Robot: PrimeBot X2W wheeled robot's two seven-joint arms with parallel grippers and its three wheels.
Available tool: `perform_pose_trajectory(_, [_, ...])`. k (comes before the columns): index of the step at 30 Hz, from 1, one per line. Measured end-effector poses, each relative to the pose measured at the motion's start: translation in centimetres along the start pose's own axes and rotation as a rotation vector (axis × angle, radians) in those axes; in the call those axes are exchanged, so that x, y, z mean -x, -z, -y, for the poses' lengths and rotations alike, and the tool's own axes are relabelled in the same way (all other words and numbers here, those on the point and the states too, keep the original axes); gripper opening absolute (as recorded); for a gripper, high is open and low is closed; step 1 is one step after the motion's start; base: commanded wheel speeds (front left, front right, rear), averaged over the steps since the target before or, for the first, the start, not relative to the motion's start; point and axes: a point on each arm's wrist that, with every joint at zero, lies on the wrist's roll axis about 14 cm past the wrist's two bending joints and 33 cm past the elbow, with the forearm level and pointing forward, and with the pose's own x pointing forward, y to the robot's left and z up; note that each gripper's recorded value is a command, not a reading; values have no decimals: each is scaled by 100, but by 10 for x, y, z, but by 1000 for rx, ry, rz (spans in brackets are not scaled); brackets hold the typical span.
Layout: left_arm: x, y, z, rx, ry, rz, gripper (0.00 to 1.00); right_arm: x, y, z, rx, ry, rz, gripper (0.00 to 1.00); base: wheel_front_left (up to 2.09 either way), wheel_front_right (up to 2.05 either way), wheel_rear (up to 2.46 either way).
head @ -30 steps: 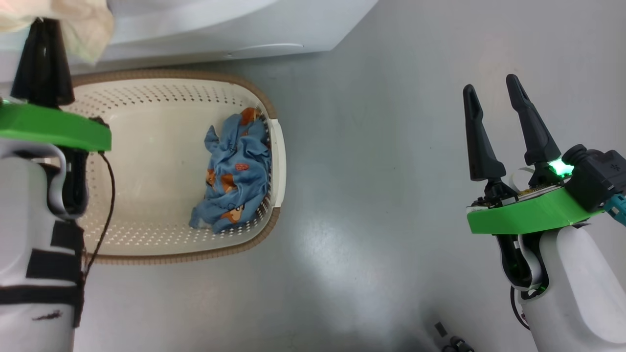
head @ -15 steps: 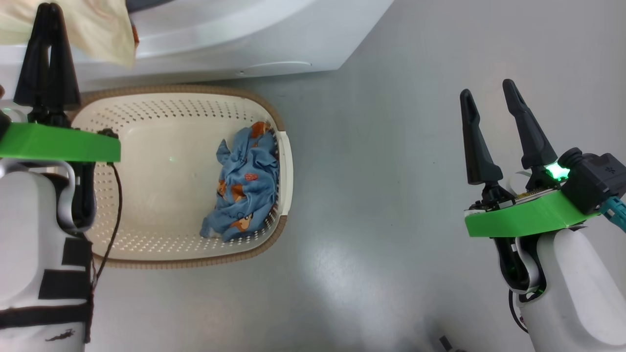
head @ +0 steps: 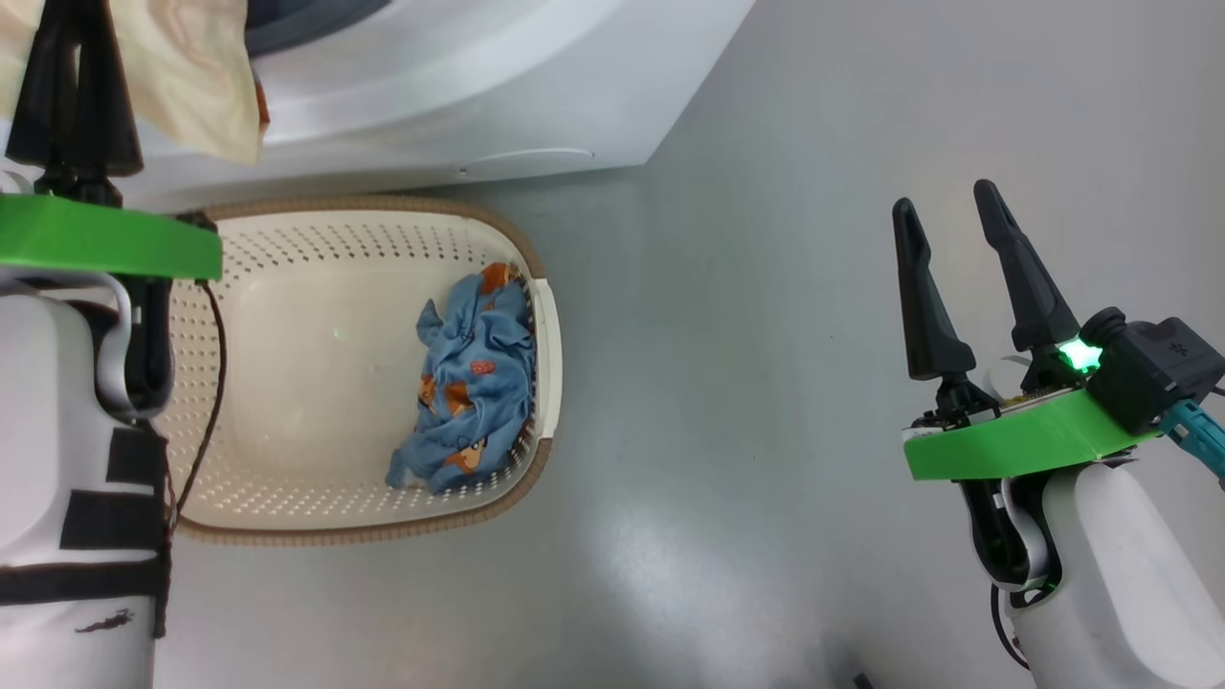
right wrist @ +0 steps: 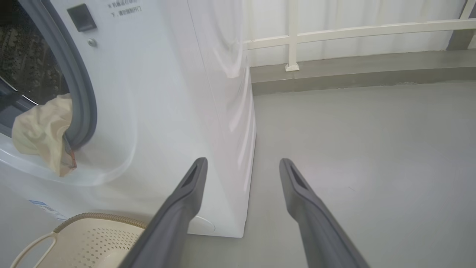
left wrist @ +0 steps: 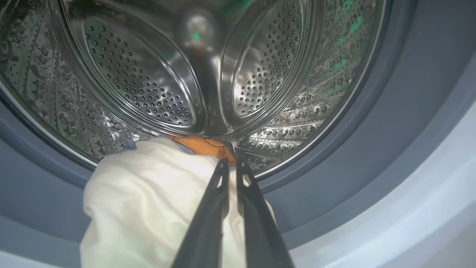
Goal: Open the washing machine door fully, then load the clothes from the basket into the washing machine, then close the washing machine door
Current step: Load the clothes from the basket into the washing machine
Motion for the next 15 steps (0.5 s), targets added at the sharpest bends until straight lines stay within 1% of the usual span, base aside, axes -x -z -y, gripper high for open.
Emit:
perform_pose_trajectory(1, [0,-3,1,0,1,6,2,0,-2,0,1,0,5,100,0,0,0])
perform_pose_trajectory(2, [2,-6,1,0,1,12,17,1,-5,-1,1,-1,10,100,0,0,0])
perform_pose_trajectory(3, [4,-8,2,0,1,15,35,1,-7,-1,2,-2,16,100,0,0,0])
perform_pose_trajectory(4, [7,-10,2,1,-1,16,49,1,-10,-2,3,-4,23,100,0,0,0])
perform_pose_trajectory(5, [10,-10,3,2,-2,15,76,2,-14,-2,4,-5,30,100,0,0,0])
perform_pose_trajectory(6, [14,-10,4,2,-2,12,97,2,-17,-3,6,-7,37,100,0,0,0])
perform_pose_trajectory(7, [18,-11,5,4,-3,10,100,4,-19,-3,7,-8,41,100,0,0,0])
perform_pose_trajectory(15, [45,-30,14,11,-11,29,100,23,-35,-4,25,-12,60,100,0,0,0])
